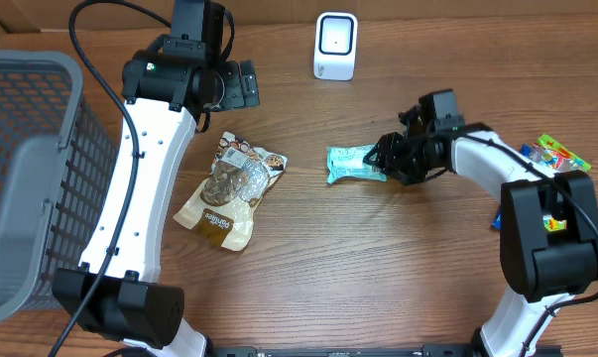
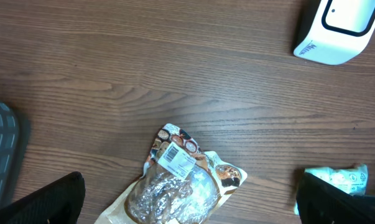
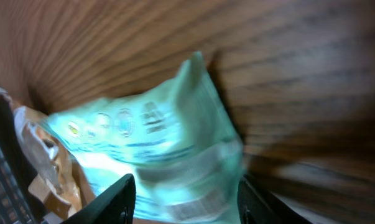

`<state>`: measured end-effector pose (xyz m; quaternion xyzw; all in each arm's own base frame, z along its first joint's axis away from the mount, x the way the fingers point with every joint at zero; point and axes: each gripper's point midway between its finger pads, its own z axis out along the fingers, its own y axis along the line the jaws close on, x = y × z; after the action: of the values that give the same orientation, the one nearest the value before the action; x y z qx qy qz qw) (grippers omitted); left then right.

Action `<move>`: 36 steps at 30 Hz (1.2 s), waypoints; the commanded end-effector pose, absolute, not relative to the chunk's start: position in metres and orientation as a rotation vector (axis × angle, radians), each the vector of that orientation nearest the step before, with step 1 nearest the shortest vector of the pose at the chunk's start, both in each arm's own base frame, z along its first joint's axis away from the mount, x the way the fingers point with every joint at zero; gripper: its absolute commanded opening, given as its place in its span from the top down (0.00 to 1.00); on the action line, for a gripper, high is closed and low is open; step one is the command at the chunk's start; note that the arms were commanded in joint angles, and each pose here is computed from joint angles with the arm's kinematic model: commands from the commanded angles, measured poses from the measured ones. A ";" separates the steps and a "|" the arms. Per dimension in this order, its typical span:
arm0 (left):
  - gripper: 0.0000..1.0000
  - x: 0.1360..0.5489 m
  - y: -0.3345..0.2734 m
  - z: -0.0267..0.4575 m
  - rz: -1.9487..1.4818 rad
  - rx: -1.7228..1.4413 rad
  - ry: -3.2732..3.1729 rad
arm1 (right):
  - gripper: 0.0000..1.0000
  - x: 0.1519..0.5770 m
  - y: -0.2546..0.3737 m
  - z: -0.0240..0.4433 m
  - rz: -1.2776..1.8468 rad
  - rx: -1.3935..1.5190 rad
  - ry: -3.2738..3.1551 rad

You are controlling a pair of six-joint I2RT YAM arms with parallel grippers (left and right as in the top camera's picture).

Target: Scan the item barcode

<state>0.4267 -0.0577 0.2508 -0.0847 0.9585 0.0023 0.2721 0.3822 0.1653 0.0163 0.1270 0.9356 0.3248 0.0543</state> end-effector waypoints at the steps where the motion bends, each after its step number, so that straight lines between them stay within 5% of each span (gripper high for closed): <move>1: 0.00 0.427 -0.055 0.263 0.012 -0.207 2.551 | 0.47 0.372 0.162 0.000 0.963 0.620 2.861; 5: 0.00 0.427 -0.055 0.263 0.013 -0.207 2.551 | 0.53 0.373 0.161 -0.004 0.953 0.660 2.843; 9: 0.00 0.427 -0.055 0.263 0.012 -0.207 2.551 | 0.87 0.381 0.162 -0.001 0.962 0.641 2.809; 12: 0.00 0.427 -0.055 0.263 0.012 -0.207 2.551 | 0.96 0.386 0.165 0.001 0.970 0.618 2.788; 22: 0.00 0.427 -0.055 0.263 0.012 -0.207 2.551 | 0.96 0.397 0.158 0.034 0.847 0.432 2.753; 36: 0.01 0.427 -0.055 0.263 0.012 -0.207 2.551 | 0.96 0.419 0.073 0.157 -0.763 0.223 2.275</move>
<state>0.4267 -0.0577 0.2508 -0.0846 0.9585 0.0022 0.2721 0.4136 0.1031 0.1058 0.0996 0.9517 -0.1177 0.2656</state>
